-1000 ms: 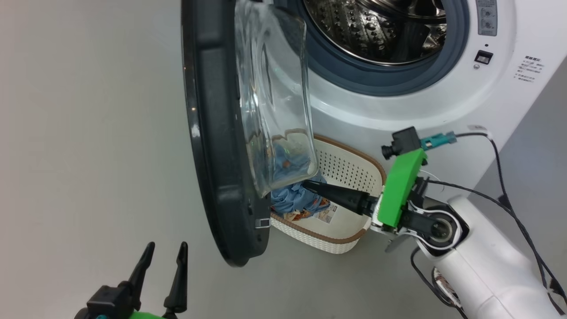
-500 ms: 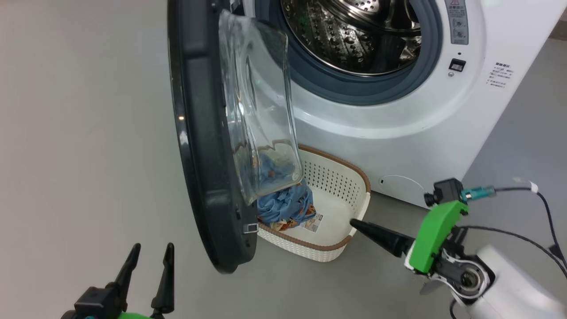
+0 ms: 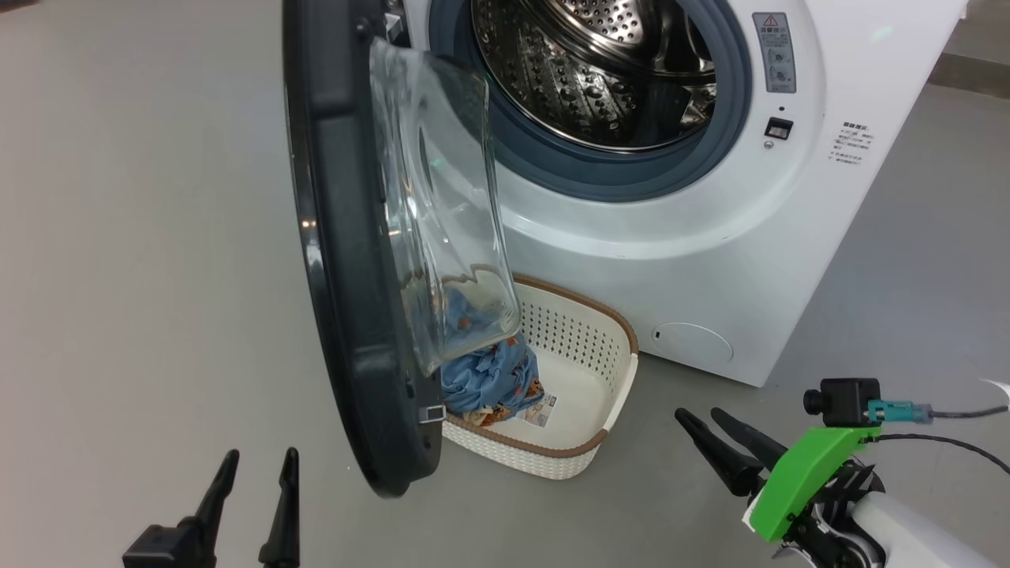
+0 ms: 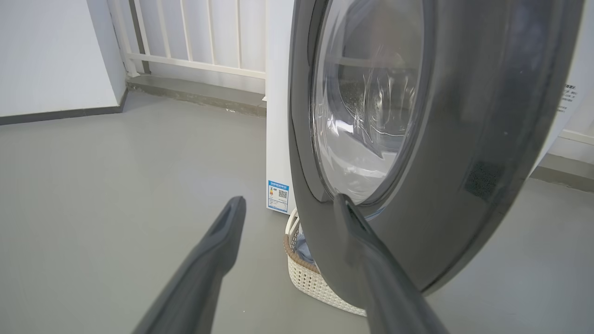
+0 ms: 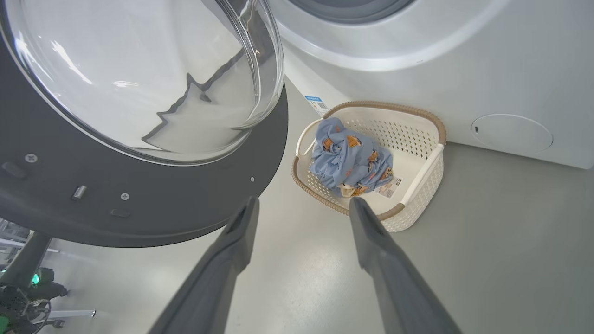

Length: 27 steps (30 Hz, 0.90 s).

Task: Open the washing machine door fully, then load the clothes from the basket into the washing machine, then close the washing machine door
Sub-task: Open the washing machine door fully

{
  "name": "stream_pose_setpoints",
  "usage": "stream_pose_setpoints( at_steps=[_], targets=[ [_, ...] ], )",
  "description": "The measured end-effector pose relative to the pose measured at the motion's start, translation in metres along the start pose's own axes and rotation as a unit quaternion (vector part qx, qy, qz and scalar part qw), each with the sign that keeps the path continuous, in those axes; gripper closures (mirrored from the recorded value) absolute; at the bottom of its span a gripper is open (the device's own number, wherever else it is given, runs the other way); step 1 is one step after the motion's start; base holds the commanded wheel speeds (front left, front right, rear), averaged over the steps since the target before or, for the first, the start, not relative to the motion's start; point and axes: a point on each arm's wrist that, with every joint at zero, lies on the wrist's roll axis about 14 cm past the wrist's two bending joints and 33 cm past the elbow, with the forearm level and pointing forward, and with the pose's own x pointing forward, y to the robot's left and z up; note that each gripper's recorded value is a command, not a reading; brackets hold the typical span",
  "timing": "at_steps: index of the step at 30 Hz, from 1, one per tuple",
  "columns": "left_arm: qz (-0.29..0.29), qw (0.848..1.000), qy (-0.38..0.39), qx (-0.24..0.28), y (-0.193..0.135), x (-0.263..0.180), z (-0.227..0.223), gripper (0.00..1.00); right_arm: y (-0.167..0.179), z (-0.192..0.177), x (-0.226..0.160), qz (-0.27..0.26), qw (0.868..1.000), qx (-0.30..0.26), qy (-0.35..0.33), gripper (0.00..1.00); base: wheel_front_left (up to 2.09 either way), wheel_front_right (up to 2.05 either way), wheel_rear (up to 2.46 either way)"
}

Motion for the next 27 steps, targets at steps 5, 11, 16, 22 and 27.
stream_pose_setpoints(
  at_steps=[5, 11, 16, 22, 27],
  targets=[
    [-0.001, 1.000, 0.000, 0.000, 0.000, 0.000, -0.001, 0.00, -0.006, 0.008, -0.007, -0.004, 0.997, -0.049, -0.053, 0.00, 0.00, 0.00, 0.00],
    [0.000, 1.000, 0.007, -0.001, 0.001, -0.002, -0.005, 0.00, -0.012, 0.041, -0.011, -0.015, 0.989, -0.104, -0.107, 0.00, 0.00, 0.00, 0.00],
    [0.001, 1.000, 0.012, -0.001, 0.001, -0.002, -0.008, 0.00, 0.001, 0.087, -0.016, -0.008, 0.971, -0.150, -0.188, 0.00, 0.00, 0.00, 0.00],
    [0.003, 1.000, 0.010, -0.001, 0.002, -0.003, -0.007, 0.00, -0.004, 0.075, -0.029, -0.028, 0.964, -0.172, -0.202, 0.00, 0.00, 0.00, 0.00],
    [0.004, 1.000, 0.008, -0.001, 0.003, -0.004, -0.005, 0.00, -0.012, 0.053, -0.034, -0.044, 0.966, -0.175, -0.183, 0.00, 0.00, 0.00, 0.00]
  ],
)
